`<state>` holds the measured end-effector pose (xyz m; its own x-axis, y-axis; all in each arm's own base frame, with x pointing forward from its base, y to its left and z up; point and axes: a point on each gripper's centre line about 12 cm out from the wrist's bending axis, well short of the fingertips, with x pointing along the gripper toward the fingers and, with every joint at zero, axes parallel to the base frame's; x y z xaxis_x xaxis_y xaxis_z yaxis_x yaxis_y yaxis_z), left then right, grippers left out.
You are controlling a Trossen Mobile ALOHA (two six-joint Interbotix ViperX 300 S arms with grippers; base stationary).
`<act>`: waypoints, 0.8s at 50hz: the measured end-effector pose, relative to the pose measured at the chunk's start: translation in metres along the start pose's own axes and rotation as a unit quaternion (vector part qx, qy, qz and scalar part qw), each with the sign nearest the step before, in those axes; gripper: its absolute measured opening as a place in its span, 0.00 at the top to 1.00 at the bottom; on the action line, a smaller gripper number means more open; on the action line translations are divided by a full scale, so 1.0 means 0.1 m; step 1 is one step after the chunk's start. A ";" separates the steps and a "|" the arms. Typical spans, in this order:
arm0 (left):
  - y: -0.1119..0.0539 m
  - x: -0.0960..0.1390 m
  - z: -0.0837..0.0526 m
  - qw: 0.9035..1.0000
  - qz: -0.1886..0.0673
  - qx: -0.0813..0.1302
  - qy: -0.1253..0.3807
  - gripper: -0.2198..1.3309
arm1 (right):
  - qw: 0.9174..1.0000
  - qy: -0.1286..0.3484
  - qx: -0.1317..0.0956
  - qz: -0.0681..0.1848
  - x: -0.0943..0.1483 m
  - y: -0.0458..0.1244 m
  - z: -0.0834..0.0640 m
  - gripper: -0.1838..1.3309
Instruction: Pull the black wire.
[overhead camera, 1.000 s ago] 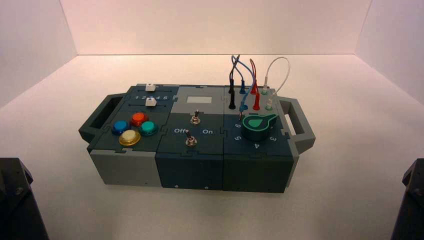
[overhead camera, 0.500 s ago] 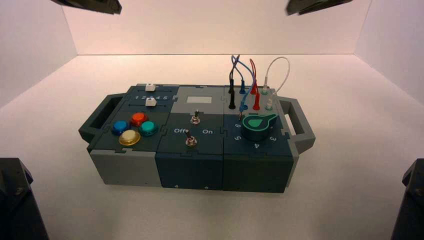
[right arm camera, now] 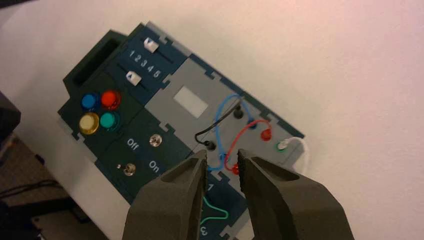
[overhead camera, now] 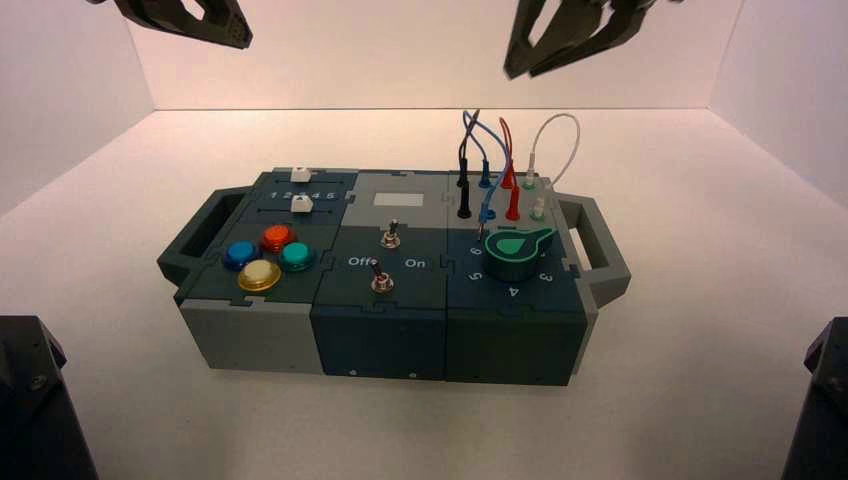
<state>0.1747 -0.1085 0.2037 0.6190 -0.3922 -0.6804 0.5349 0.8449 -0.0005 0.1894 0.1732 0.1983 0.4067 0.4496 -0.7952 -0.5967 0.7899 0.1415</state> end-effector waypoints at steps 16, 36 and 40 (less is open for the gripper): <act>0.00 0.01 -0.02 1.000 0.000 0.000 0.009 0.95 | 0.998 0.062 -0.005 0.009 0.22 0.09 -0.07 0.24; 0.00 0.02 -0.02 1.000 -0.001 0.000 0.010 0.95 | 0.994 0.103 -0.020 0.024 0.43 0.26 -0.10 0.26; 0.00 0.01 -0.02 1.000 -0.001 0.000 0.009 0.95 | 0.994 0.108 -0.020 0.024 0.47 0.26 -0.09 0.26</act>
<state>0.1742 -0.1086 0.2012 0.6075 -0.3868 -0.6938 0.5364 0.8440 -0.0008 0.1867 0.2117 0.1593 0.2221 0.3824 -0.8969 -0.6408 0.7506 0.1614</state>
